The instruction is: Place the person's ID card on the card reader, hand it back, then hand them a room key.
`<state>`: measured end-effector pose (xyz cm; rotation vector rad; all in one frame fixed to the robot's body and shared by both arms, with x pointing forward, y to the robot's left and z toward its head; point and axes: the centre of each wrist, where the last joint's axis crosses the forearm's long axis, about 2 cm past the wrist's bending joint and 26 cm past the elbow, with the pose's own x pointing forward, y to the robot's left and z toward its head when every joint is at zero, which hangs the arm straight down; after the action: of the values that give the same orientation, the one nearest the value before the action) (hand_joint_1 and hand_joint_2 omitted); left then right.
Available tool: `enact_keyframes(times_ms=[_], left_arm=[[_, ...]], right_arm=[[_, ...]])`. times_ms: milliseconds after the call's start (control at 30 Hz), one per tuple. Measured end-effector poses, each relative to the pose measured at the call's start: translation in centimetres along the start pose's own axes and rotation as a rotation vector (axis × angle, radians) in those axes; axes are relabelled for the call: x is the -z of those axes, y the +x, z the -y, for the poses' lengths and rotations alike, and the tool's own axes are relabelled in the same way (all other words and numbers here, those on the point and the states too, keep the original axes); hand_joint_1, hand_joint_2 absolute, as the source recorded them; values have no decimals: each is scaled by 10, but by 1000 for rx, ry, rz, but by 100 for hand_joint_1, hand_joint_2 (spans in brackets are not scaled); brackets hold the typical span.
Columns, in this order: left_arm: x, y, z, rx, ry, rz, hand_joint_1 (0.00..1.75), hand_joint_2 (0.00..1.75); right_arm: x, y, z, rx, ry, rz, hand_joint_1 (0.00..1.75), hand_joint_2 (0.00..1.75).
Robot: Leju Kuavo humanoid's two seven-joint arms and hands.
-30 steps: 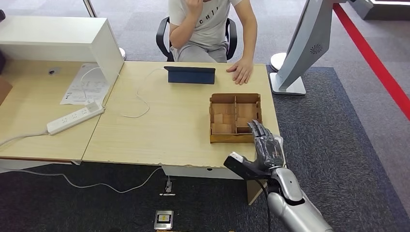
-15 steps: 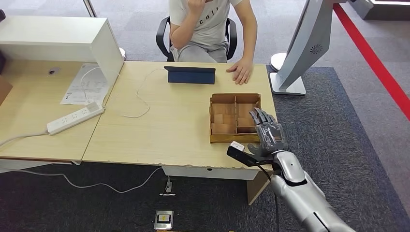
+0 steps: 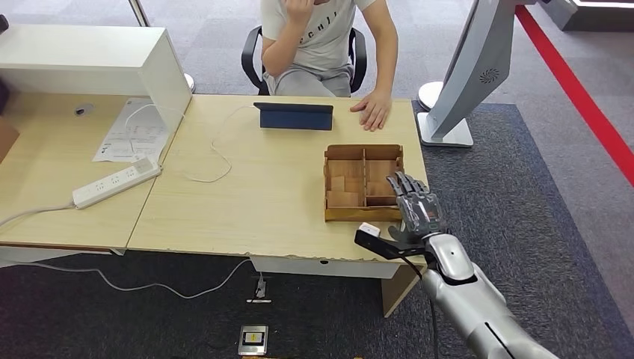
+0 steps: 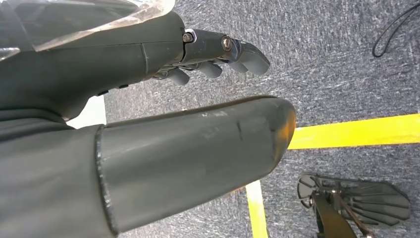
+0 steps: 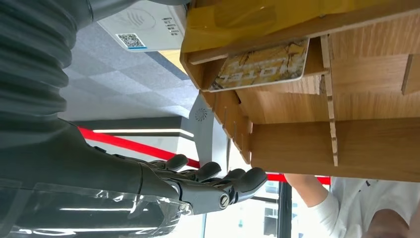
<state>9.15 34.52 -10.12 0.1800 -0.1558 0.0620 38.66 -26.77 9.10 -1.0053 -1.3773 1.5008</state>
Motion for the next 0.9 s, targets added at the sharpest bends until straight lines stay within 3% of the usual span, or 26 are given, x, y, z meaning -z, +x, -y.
enact_keyframes(times_ms=[900], left_arm=[[0, 0, -2, 23, -2, 8, 0, 0]], right_arm=[[-3, 5, -13, 22, 51, -17, 0, 175]])
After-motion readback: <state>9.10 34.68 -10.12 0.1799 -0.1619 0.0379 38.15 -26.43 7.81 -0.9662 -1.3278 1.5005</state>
